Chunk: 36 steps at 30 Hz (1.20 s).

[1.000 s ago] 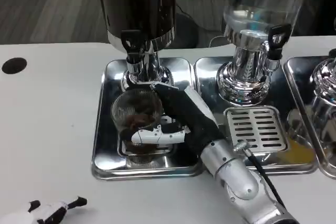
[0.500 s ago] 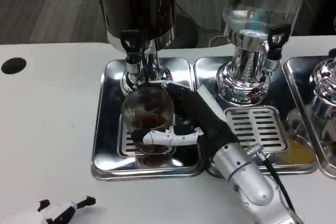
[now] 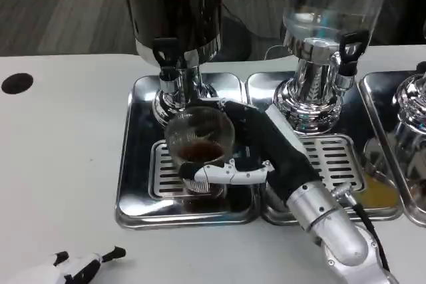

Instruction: Grasp the cup under the faucet to collect the drink, then remove the cup.

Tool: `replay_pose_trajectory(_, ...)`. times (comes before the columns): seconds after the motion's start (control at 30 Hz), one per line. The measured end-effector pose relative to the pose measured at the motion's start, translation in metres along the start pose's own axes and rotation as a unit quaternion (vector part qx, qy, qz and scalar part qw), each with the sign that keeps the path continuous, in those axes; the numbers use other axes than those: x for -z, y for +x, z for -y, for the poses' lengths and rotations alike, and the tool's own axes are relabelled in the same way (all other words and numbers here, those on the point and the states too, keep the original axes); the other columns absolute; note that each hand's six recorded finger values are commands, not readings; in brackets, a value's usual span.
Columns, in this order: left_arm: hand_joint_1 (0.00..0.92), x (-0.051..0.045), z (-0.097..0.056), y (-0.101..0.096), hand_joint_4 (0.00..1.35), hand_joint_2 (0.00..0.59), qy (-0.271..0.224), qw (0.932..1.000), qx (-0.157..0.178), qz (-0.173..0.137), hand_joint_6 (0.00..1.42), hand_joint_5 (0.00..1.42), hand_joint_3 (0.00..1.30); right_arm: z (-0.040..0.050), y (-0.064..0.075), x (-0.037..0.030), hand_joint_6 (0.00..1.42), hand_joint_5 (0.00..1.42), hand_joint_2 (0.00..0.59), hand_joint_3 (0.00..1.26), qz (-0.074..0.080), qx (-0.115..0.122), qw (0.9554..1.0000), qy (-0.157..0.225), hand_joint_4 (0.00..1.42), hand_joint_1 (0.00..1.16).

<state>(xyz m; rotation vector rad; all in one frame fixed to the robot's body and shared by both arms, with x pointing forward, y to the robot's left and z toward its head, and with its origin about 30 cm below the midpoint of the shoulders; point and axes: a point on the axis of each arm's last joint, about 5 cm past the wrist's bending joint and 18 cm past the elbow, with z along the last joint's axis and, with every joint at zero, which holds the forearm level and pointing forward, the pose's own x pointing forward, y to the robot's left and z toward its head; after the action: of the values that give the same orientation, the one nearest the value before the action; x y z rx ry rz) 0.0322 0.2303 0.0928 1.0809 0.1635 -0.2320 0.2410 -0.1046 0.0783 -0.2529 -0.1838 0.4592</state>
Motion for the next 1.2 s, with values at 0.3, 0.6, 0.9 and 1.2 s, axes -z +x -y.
replay_pose_trajectory(0.3, 0.061, -0.0005, 0.000, 0.004, 0.22, 0.100, -0.002, 1.0000, -0.004, 0.007, 0.09, 0.27, 0.26, 0.0112, -0.023, 0.0000, 0.42, 0.51, 0.128, 0.48, -0.014, -0.002, 0.9997, -0.022, 0.48, 0.89)
replay_pose_trajectory(0.6, 0.061, -0.0015, 0.002, 0.008, 0.22, 0.100, -0.006, 0.9999, -0.002, 0.014, 0.09, 0.27, 0.26, 0.0183, -0.051, 0.0041, 0.40, 0.51, 0.126, 0.48, -0.035, -0.001, 0.9991, -0.024, 0.48, 0.89)
replay_pose_trajectory(0.9, 0.061, -0.0041, 0.005, 0.014, 0.22, 0.100, -0.011, 0.9996, 0.000, 0.026, 0.09, 0.27, 0.26, 0.0257, -0.072, 0.0019, 0.40, 0.51, 0.132, 0.48, -0.032, 0.013, 0.9993, -0.009, 0.48, 0.88)
replay_pose_trajectory(1.2, 0.070, -0.0044, 0.006, 0.016, 0.22, 0.098, -0.013, 0.9996, 0.002, 0.026, 0.10, 0.27, 0.26, 0.0291, -0.091, 0.0013, 0.40, 0.51, 0.134, 0.49, -0.041, 0.012, 0.9990, -0.010, 0.48, 0.88)
